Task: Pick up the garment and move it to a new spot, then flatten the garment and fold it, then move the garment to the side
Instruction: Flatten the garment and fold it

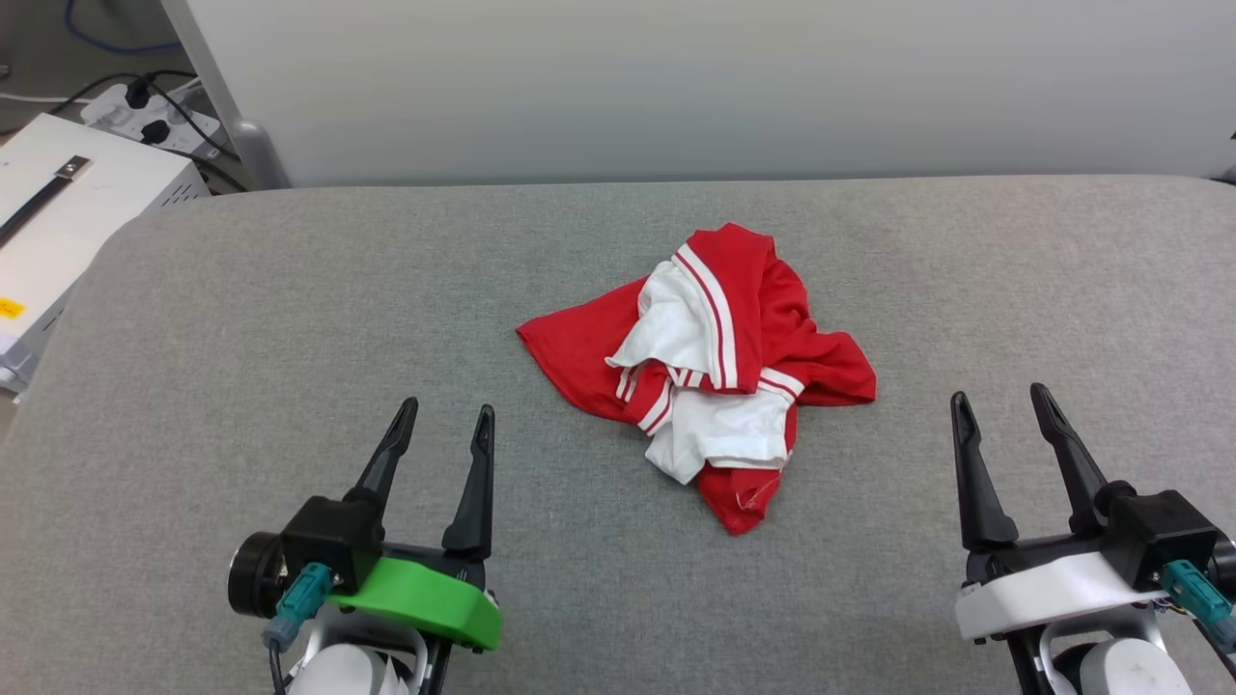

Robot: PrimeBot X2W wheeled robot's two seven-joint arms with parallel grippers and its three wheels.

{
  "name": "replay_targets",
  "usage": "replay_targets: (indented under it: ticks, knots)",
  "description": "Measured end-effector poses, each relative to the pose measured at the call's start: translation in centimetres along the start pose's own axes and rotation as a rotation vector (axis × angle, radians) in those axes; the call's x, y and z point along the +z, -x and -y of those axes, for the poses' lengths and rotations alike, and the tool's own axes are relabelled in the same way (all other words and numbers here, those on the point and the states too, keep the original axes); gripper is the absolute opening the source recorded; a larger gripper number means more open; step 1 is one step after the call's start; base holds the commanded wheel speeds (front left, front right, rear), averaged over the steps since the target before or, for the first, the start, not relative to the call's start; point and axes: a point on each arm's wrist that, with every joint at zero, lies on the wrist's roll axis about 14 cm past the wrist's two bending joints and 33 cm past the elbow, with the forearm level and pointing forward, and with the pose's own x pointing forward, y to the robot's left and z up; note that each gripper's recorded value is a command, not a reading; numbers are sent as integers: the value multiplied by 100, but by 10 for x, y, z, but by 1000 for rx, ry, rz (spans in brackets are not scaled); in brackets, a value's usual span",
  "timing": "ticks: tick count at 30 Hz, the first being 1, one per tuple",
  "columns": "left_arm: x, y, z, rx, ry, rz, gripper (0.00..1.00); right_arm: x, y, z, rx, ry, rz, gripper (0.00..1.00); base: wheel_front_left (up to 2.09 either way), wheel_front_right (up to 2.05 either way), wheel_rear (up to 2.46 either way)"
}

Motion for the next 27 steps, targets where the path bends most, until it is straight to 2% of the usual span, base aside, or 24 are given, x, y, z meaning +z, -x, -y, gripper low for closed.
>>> replay_targets:
  ticks: [7,12,17,20,27]
  knots:
    - [-13,-10,8,-35,8,-34,100,-7,1,2,-8,0,-22,100,0,0,0]
    - [-20,-45,23,-107,4,-109,100,-16,-1,7,-19,1,-46,100,0,0,0]
    - [-43,-79,46,-191,33,-337,100,-26,-6,6,-15,-2,-71,100,0,0,0]
    - [-67,-91,59,-254,-6,-530,100,-32,-10,8,-18,-1,-84,100,0,0,0]
    - [-89,-120,73,-314,-15,-711,100,-46,-12,16,-43,-6,-123,100,0,0,0]
